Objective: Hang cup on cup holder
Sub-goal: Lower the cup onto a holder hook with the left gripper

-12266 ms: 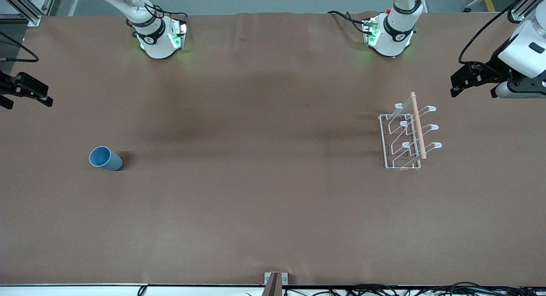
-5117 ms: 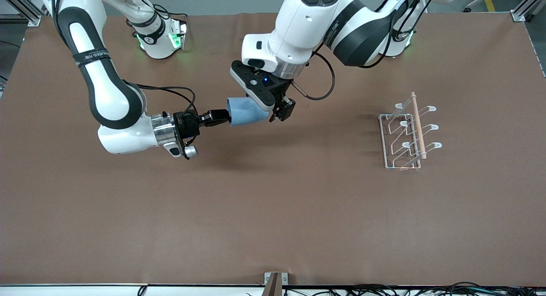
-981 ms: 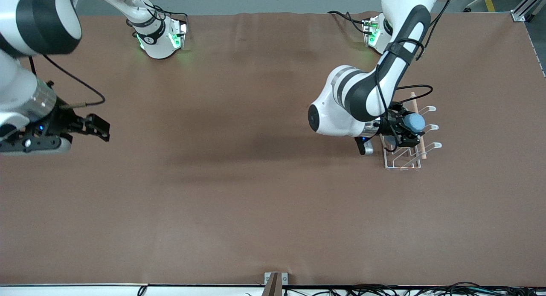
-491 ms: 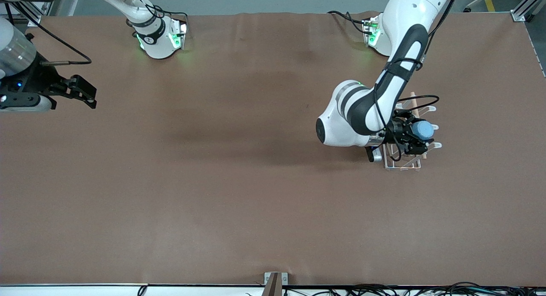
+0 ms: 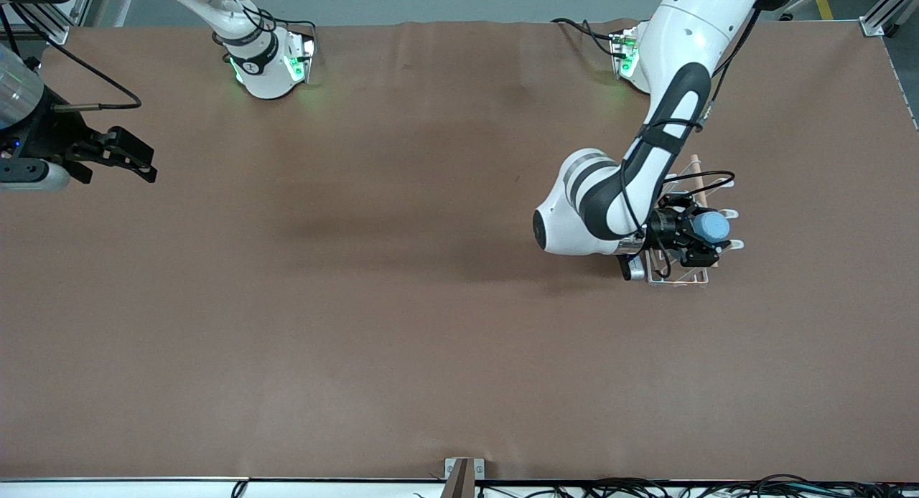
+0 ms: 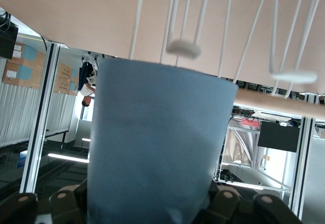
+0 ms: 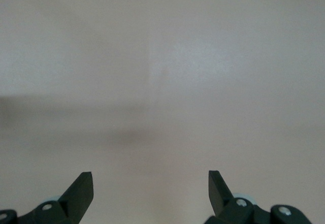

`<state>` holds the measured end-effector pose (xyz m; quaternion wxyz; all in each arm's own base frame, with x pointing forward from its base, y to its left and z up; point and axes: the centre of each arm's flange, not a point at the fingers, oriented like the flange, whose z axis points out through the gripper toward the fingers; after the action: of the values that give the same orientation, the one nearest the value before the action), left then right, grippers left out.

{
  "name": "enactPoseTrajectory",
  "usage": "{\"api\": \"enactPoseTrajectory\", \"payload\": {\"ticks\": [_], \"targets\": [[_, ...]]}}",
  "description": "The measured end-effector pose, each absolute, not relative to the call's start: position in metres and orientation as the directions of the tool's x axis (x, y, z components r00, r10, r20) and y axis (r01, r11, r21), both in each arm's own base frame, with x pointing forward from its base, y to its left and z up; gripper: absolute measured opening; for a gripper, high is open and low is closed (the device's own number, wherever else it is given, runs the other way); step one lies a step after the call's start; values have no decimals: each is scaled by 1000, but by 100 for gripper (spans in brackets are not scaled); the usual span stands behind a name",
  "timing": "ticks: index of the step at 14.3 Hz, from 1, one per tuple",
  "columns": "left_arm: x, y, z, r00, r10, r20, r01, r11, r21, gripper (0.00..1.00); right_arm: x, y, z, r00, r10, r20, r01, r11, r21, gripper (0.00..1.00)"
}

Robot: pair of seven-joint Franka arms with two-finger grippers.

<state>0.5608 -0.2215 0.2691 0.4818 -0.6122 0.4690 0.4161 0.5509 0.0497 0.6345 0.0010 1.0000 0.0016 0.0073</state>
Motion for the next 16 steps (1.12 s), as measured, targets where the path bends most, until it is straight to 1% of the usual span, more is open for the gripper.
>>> {"api": "enactPoseTrajectory", "payload": {"ticks": [5,7,8,9,11,13,16], "targets": [[559,-222,241,199,-159,-967,-979,-79,-189,72,551,49,635,1000,3,18,3,-1000,2,100],[561,-222,241,203,-164,-965,-978,-76,-193,87,552,48,634,1000,1,16,1,-1000,2,100],[562,-222,242,206,-166,-964,-978,-75,-196,98,552,46,633,1000,2,14,2,-1000,2,100],[563,-223,243,209,-168,-963,-977,-76,-199,100,552,43,633,1000,9,13,9,-1000,2,100],[567,-225,250,227,-178,-957,-973,-80,-216,100,553,36,632,1000,15,12,15,-1000,0,100],[575,-233,272,266,-232,-936,-961,-133,-241,100,553,34,629,1000,14,5,14,-1000,-1,100],[582,-245,334,382,-354,-854,-913,-288,-289,100,554,29,620,1000,5,-12,5,-1000,0,100]]}}
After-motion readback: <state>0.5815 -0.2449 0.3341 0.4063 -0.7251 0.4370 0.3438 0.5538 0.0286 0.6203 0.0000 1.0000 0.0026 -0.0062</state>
